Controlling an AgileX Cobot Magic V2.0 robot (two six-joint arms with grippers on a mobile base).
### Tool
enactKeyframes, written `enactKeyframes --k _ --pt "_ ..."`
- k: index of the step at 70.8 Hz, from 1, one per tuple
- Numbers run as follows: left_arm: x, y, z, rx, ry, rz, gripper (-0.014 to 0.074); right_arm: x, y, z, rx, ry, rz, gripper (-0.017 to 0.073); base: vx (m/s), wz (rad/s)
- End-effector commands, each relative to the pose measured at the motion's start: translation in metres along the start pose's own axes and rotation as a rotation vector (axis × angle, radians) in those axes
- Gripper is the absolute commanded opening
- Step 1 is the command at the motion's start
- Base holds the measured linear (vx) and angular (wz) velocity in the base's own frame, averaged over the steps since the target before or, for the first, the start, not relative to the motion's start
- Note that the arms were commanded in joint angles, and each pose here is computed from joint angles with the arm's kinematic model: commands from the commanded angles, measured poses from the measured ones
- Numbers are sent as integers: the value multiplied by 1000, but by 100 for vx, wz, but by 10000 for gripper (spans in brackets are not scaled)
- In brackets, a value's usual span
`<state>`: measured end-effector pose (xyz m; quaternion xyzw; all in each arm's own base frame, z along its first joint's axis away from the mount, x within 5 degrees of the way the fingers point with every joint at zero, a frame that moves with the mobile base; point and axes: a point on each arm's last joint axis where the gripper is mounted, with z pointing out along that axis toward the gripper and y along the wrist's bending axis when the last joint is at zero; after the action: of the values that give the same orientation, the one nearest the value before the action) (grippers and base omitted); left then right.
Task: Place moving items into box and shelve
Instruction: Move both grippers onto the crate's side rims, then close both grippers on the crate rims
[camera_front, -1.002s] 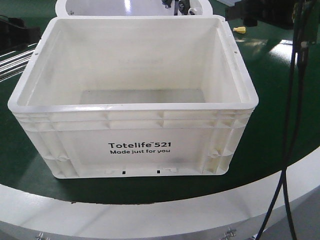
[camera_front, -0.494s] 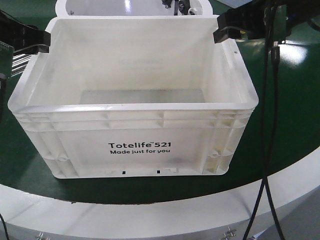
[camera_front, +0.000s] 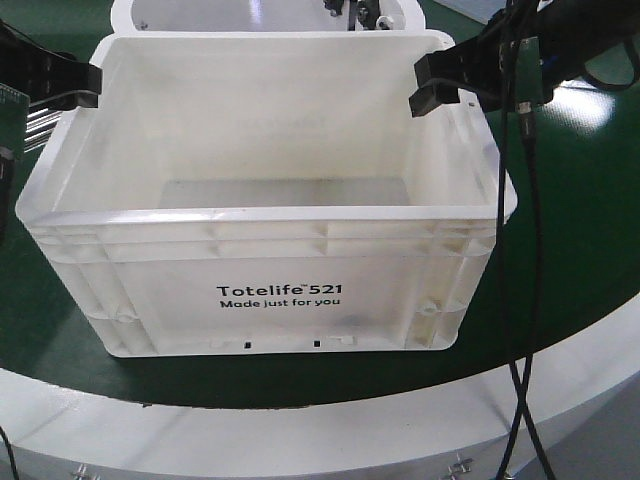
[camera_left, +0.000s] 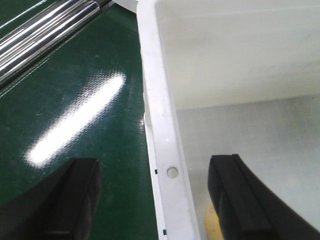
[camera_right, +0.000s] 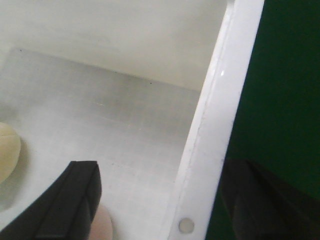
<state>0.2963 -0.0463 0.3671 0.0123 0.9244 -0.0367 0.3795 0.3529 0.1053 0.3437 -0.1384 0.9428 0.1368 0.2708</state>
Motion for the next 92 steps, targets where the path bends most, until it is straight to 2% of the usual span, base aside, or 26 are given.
enactKeyframes --k 1,28,44,73,81,89,92 --pt "-16 1 -21 6 -128 -5 555 -11 5 -22 -10 -111 4 540 0 0" --pt "-16 1 -21 4 -129 -3 555 -13 3 -19 1 -125 -3 487 0 0" --pt "-16 1 -21 4 -129 -3 555 -15 3 -17 4 -134 -19 485 0 0" --pt "-15 1 -21 2 -119 -2 555 -14 0 -3 5 -97 -13 476 0 0" --pt "-14 1 -21 1 -111 -2 555 -14 0 -3 4 -97 -1 393 0 0" --pt "-14 1 -21 -1 -104 -2 555 -14 0 -3 6 -95 -3 218 0 0" --pt "-13 1 -21 -1 -101 -2 555 -14 0 -3 6 -95 -7 121 0 0"
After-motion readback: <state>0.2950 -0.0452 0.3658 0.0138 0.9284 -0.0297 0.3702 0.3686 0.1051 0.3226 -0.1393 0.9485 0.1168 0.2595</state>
